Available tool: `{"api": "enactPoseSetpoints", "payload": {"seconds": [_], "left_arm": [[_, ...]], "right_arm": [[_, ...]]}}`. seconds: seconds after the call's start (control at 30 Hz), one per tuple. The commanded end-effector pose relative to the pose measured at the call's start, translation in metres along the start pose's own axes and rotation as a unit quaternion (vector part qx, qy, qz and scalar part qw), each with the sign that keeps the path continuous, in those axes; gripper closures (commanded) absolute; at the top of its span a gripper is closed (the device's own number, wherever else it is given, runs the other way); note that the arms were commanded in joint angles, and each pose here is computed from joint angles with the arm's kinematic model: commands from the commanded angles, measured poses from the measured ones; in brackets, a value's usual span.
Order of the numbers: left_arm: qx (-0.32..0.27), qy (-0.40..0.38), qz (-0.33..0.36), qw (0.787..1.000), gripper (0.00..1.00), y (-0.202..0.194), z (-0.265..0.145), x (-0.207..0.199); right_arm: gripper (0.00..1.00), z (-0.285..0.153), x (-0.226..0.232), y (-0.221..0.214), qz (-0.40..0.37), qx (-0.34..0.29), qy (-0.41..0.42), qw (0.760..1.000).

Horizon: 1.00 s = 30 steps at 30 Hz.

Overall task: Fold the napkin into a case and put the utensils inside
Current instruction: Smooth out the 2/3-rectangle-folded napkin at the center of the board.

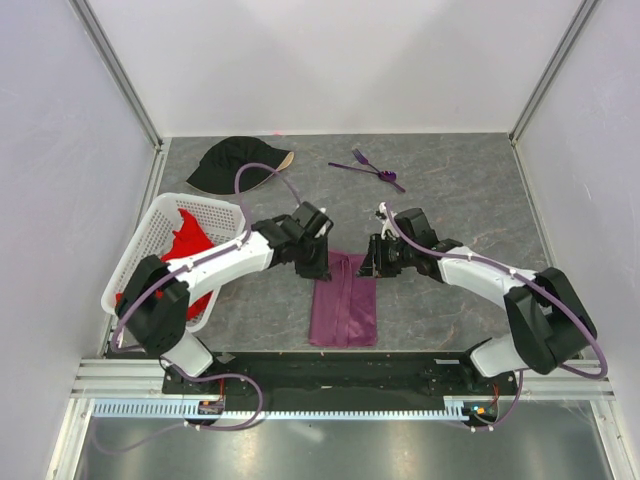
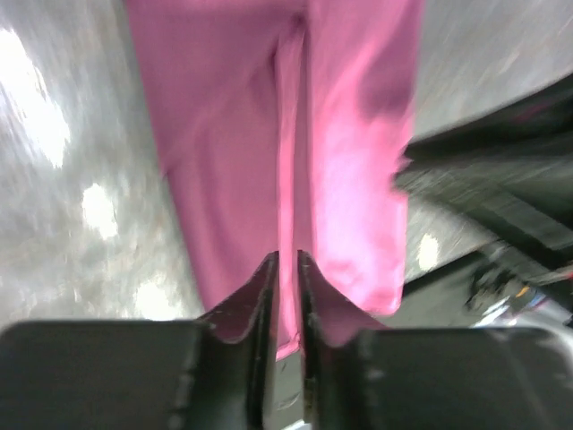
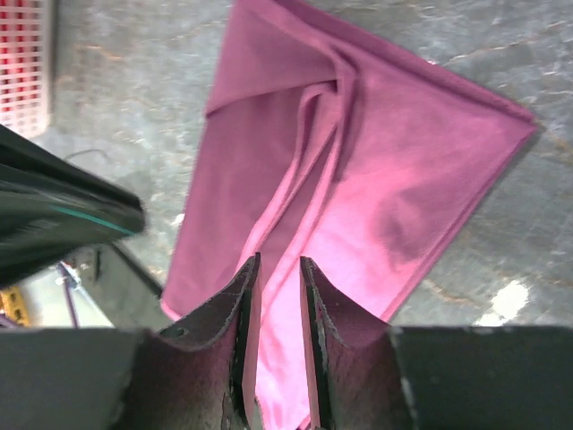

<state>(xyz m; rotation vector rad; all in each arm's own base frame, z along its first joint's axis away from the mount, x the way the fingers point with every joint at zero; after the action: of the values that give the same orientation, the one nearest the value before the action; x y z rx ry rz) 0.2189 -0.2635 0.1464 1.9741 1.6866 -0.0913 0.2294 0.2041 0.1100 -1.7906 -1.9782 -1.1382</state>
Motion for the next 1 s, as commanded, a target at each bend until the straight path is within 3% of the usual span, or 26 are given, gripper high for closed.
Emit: {"api": "enactPoseSetpoints", "payload": {"seconds": [0.0,0.13,0.43,0.67,0.97], "left_arm": [[0.022,-0.013,-0.011,1.000,0.85,-0.038,-0.008,0.010],[0.057,-0.069,-0.006,0.996,0.81,-0.063,-0.004,0.003],[0.104,-0.061,0.070,0.990,0.71,-0.125,0.004,-0.028],[0.111,-0.022,0.052,0.992,0.82,-0.143,0.014,-0.017],[0.080,-0.014,0.035,0.996,0.84,-0.141,0.003,-0.011]], "right_arm": [[0.69,-0.009,0.008,-0.014,0.013,0.012,0.028,0.999],[0.70,-0.004,0.016,-0.035,0.019,0.026,0.051,0.998],[0.85,0.014,0.039,-0.085,0.047,0.070,0.114,0.990],[0.94,0.022,0.030,-0.103,0.051,0.079,0.102,0.990],[0.96,0.035,0.012,-0.115,0.057,0.095,0.081,0.991]]}}
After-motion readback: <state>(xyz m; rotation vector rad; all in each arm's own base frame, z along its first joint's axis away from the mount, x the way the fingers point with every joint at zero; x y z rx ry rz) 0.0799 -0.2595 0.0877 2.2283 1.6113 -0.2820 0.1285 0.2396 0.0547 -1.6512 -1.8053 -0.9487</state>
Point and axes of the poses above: each gripper's point midway between its finger pads, its own z axis out along the fingers, its own x axis along the line the jaws close on, y = z × x, the point moved 6 cm from there along -z, back along the fingers, and after that the axes turned 4 degrees about z, right-handed, at the moved point
